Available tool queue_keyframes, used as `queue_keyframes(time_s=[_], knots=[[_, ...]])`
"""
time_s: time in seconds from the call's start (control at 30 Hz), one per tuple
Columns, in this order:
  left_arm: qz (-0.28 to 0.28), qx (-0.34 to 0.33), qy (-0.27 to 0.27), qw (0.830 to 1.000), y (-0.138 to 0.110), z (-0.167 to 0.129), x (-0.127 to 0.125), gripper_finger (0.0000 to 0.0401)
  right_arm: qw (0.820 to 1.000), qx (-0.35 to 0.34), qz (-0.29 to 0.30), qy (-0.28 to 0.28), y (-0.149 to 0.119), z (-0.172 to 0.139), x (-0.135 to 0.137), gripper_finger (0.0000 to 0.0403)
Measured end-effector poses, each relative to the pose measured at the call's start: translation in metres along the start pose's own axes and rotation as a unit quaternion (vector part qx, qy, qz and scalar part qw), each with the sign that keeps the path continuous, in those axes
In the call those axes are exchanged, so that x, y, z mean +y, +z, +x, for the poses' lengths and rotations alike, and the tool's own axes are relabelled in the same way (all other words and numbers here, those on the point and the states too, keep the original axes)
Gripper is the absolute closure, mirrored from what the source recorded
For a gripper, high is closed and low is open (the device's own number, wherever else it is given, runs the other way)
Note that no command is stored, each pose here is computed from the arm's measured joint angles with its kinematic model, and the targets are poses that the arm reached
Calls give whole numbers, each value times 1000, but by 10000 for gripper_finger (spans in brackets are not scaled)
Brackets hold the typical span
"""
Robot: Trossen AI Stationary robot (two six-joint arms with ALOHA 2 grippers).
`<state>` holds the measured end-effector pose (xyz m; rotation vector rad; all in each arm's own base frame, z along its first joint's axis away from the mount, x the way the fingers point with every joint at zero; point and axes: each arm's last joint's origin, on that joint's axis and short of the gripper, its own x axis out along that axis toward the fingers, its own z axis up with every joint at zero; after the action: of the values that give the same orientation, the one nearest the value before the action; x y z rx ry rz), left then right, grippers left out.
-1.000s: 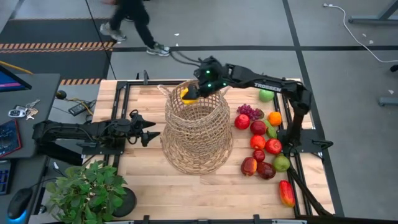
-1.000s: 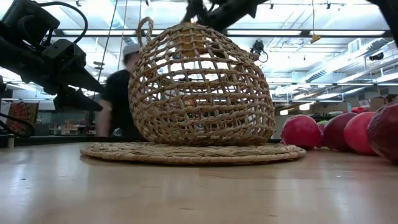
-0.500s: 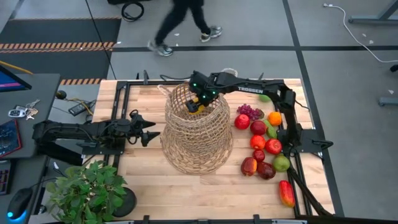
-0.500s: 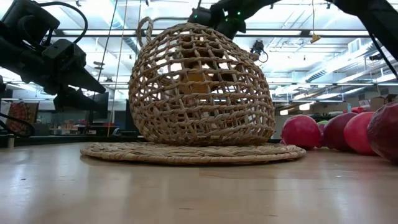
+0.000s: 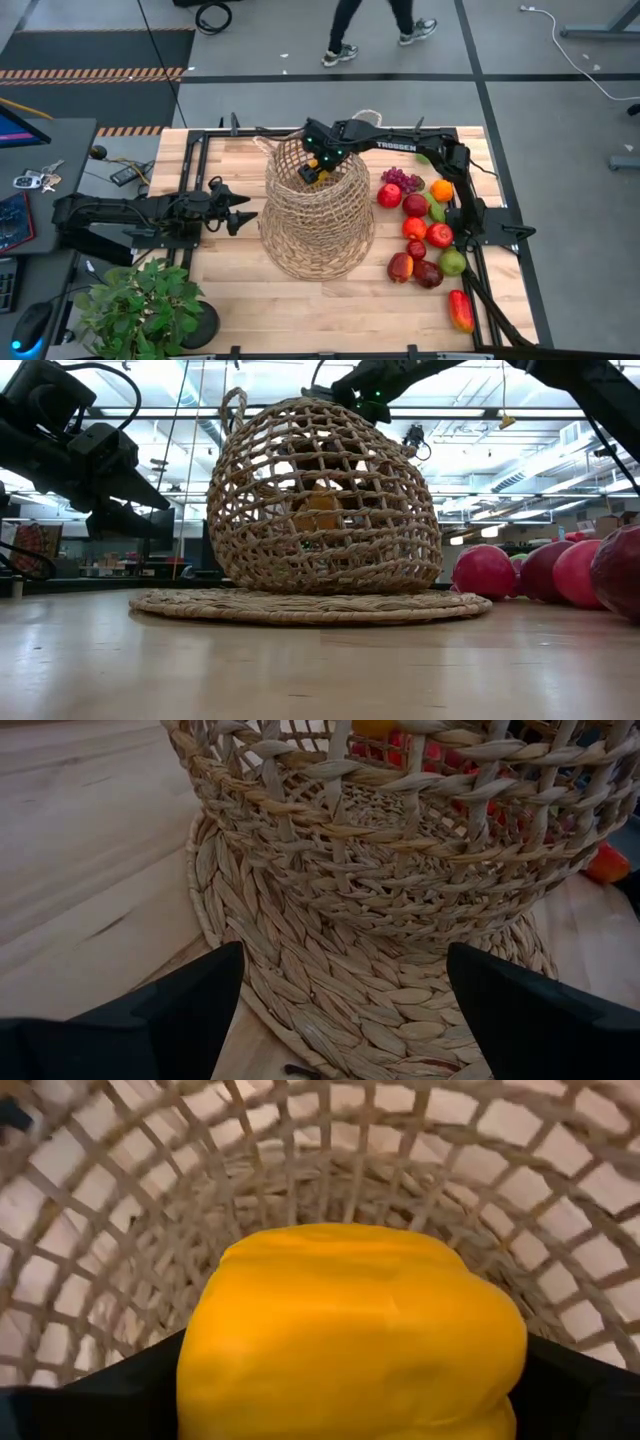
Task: Build produce basket
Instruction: Put the bell pepper into the brown basket
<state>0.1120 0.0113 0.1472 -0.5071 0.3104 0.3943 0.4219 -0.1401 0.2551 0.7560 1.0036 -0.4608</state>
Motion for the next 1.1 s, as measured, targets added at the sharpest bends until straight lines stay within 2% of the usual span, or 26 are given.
queue_keyframes(time_s=[0.2, 0.77, 0.97, 1.1], knots=[[0, 0, 0, 1000, 0, 0, 0, 44, 999, -39, -7, 24, 8, 0, 5, 39], [0, 0, 0, 1000, 0, 0, 0, 44, 999, -47, -4, 19, 11, -1, 0, 39], [0, 0, 0, 1000, 0, 0, 0, 44, 998, -41, 12, 42, 12, -2, 1, 23], [0, 0, 0, 1000, 0, 0, 0, 44, 995, -29, -21, 97, 18, -4, -4, 6]])
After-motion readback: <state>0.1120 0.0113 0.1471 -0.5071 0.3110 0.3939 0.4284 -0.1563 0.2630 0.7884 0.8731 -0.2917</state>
